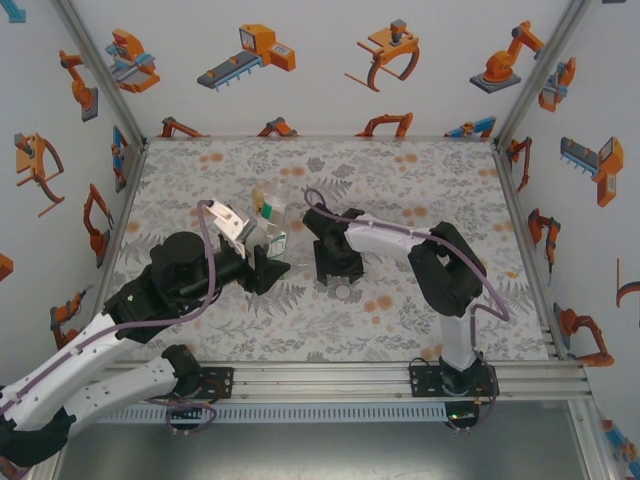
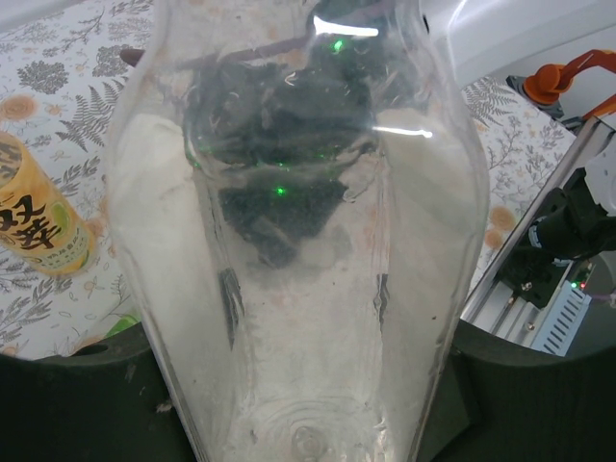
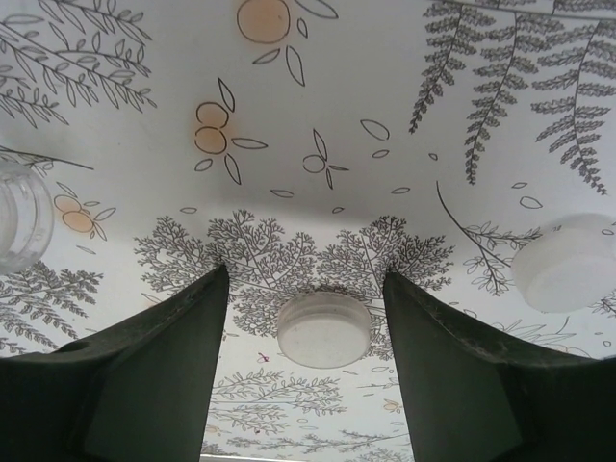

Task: Screw on the bottle caps

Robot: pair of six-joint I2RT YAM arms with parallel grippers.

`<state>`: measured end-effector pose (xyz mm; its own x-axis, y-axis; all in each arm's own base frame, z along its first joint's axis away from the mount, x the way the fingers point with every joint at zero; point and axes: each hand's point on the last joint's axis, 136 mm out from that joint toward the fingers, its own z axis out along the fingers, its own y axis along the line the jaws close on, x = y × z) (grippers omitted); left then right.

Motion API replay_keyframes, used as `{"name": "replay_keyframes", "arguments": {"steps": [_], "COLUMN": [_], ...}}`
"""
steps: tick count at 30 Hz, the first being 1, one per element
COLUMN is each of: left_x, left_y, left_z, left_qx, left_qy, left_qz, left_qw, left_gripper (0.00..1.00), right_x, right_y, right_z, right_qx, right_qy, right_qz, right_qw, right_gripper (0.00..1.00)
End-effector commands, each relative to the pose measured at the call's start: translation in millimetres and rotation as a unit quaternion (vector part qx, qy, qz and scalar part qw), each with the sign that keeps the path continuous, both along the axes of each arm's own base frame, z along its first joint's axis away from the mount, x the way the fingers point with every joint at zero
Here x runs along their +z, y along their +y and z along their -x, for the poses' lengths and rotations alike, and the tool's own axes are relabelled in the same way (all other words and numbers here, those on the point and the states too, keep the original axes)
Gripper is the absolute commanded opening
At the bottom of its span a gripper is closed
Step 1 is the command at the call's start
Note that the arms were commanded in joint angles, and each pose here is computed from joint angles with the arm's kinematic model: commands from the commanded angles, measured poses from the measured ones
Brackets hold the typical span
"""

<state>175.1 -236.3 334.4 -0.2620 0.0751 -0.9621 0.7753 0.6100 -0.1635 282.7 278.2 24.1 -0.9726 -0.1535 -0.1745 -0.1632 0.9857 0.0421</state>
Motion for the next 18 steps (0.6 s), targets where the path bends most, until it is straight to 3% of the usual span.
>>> {"name": "replay_keyframes", "arguments": {"steps": [1,18], "left_x": [9.2,8.2], "left_y": [0.6,1.7], "left_z": [-0.8,-1.4], "left_qx": [0.004,0.008], "left_qy": [-0.004,-0.002], "left_qz": [0.019,0.02], "left_qw": [1.0,1.0], "left_gripper": [0.01,0.01], "right_x": [-7.1,8.8], "right_y": [-15.7,-22.6], "right_z": [26.4,37.1], "right_qx": [0.001,-0.002], "right_qy": [0.028,0.008], "right_qz": [0.028,0.027], "right_qw": [0.999,1.0], "right_gripper": [0.59,0.53]}}
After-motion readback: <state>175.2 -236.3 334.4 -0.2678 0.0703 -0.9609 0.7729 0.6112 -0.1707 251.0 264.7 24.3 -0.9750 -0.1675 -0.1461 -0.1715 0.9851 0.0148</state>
